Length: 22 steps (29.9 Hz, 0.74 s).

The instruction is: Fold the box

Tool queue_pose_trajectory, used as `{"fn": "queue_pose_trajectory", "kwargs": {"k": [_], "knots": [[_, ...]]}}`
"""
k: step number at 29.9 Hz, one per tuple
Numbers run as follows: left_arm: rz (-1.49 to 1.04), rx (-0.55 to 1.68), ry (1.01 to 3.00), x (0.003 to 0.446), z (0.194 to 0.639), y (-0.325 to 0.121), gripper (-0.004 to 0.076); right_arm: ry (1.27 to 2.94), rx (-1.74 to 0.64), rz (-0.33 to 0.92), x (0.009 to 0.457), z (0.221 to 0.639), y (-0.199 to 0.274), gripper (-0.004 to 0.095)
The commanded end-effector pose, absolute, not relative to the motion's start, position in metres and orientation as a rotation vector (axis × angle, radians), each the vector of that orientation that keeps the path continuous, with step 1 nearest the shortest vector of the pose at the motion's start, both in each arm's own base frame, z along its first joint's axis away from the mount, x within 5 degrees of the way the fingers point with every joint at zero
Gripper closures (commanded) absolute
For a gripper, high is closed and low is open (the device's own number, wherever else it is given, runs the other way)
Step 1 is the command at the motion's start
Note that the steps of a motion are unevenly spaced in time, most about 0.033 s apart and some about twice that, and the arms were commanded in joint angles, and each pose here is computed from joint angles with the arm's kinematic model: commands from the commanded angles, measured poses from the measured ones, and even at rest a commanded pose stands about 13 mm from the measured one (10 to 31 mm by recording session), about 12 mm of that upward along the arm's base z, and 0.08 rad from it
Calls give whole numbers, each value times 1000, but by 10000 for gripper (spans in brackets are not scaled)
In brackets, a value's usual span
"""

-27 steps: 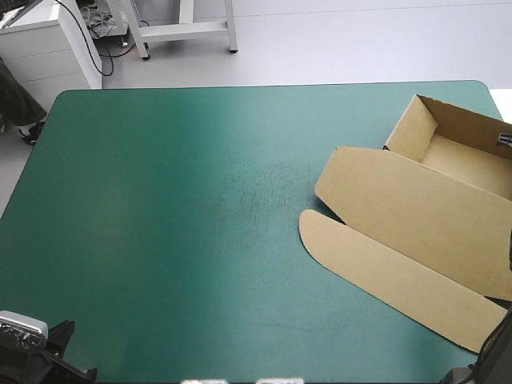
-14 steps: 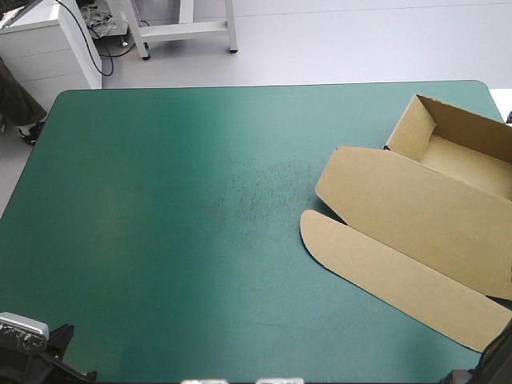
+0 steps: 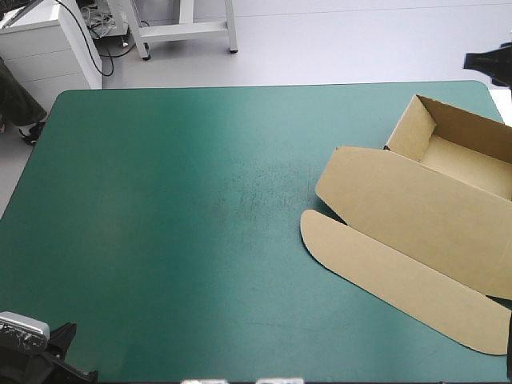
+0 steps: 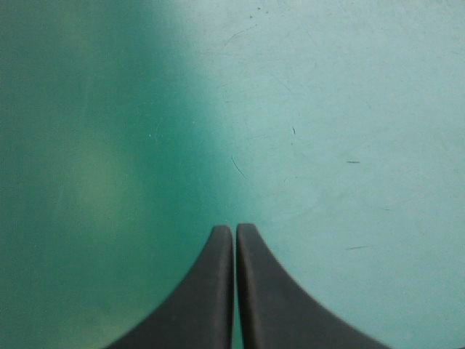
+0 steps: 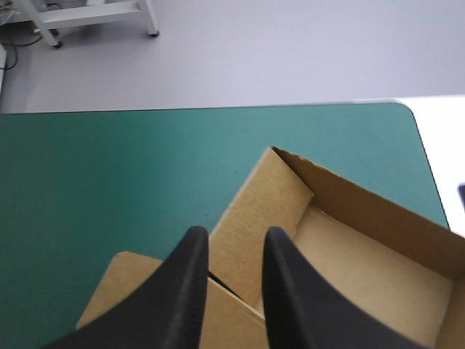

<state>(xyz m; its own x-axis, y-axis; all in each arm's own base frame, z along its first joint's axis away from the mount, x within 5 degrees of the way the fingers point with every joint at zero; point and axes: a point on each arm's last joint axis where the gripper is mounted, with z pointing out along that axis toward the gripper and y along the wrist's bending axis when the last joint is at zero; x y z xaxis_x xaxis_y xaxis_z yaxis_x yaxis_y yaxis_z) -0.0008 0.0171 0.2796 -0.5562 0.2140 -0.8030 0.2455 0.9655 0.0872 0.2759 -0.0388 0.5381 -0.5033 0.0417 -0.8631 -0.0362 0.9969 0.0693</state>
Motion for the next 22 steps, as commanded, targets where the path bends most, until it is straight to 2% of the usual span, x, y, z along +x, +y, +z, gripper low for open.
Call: {"fn": "queue_pose_trajectory", "kwargs": {"k": [1, 6, 10, 12, 17, 22], "knots": [[-64, 314, 2108, 3, 291, 15, 731, 1947, -151, 44, 211, 578, 0, 738], [-88, 316, 2112, 2, 290, 14, 731, 1879, -351, 151, 149, 581, 35, 774], [-140, 321, 2119, 1, 290, 10, 731, 1899, -429, 164, 114, 560, 37, 870], [-148, 331, 2119, 1, 290, 9, 731, 1922, -418, 136, 101, 541, 32, 918], [-157, 331, 2108, 1, 291, 9, 731, 1952, -360, 34, 80, 481, 17, 916], [-206, 337, 2044, 3, 296, 5, 731, 1948, -340, 22, 58, 409, 10, 913]]}}
